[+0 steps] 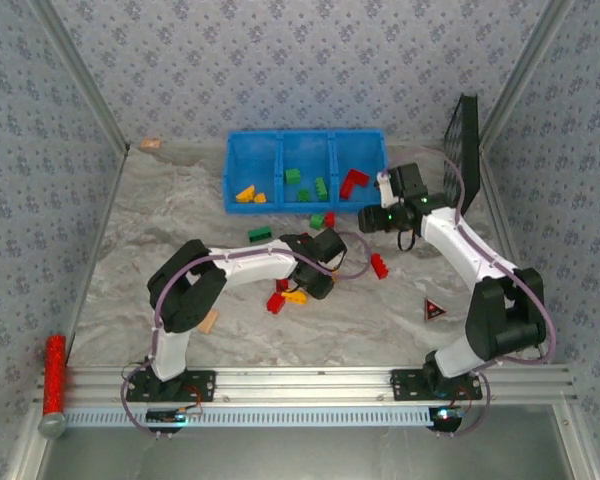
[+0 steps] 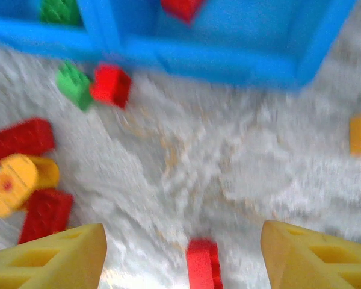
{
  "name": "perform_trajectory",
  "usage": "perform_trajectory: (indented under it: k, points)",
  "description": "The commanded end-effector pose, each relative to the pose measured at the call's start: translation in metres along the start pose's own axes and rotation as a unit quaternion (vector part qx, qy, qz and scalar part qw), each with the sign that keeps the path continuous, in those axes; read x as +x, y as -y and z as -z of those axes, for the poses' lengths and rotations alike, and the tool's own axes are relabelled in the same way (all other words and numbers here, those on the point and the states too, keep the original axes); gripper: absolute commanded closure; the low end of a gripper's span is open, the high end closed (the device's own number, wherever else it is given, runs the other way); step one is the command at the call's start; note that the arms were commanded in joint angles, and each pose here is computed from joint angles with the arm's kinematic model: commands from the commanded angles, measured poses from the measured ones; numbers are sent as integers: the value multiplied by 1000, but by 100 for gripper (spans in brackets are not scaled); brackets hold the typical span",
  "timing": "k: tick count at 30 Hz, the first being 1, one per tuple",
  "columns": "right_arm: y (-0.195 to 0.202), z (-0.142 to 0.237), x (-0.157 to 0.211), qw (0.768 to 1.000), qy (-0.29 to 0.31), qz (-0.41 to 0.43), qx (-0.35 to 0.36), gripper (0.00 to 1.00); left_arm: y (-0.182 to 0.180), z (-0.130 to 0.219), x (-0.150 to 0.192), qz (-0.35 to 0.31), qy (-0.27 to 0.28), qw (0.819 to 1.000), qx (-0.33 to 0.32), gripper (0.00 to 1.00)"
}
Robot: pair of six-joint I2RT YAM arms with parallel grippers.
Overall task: Sort the legos into containers by color
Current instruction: Pick up the lego from the center of the table, then place the lego in the container.
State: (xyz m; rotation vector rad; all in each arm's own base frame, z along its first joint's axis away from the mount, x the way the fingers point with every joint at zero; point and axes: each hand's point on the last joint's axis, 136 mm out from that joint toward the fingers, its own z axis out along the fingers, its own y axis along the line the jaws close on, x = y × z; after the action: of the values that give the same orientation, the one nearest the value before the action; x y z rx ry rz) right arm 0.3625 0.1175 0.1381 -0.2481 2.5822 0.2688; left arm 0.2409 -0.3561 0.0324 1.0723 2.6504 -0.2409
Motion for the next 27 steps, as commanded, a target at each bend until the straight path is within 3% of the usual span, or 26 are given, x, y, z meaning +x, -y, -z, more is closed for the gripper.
perform_trajectory:
  k: [1,9,17,23,27]
  points:
    - [6,2,31,999,-26,-36,6,30,-3,12,7,8,-13,1000,8,70]
    - [10,-12,69,996,-54,-64,7,26,-36,84,-39,50,91,995,4,73]
    - [12,-22,79,996,-63,-69,7,24,-125,151,-94,113,190,973,-67,75]
    - [11,-30,87,995,-74,-71,7,23,-198,171,-121,191,247,942,-121,76]
    - [12,-36,92,994,-87,-65,14,23,-236,163,-131,230,245,934,-125,76]
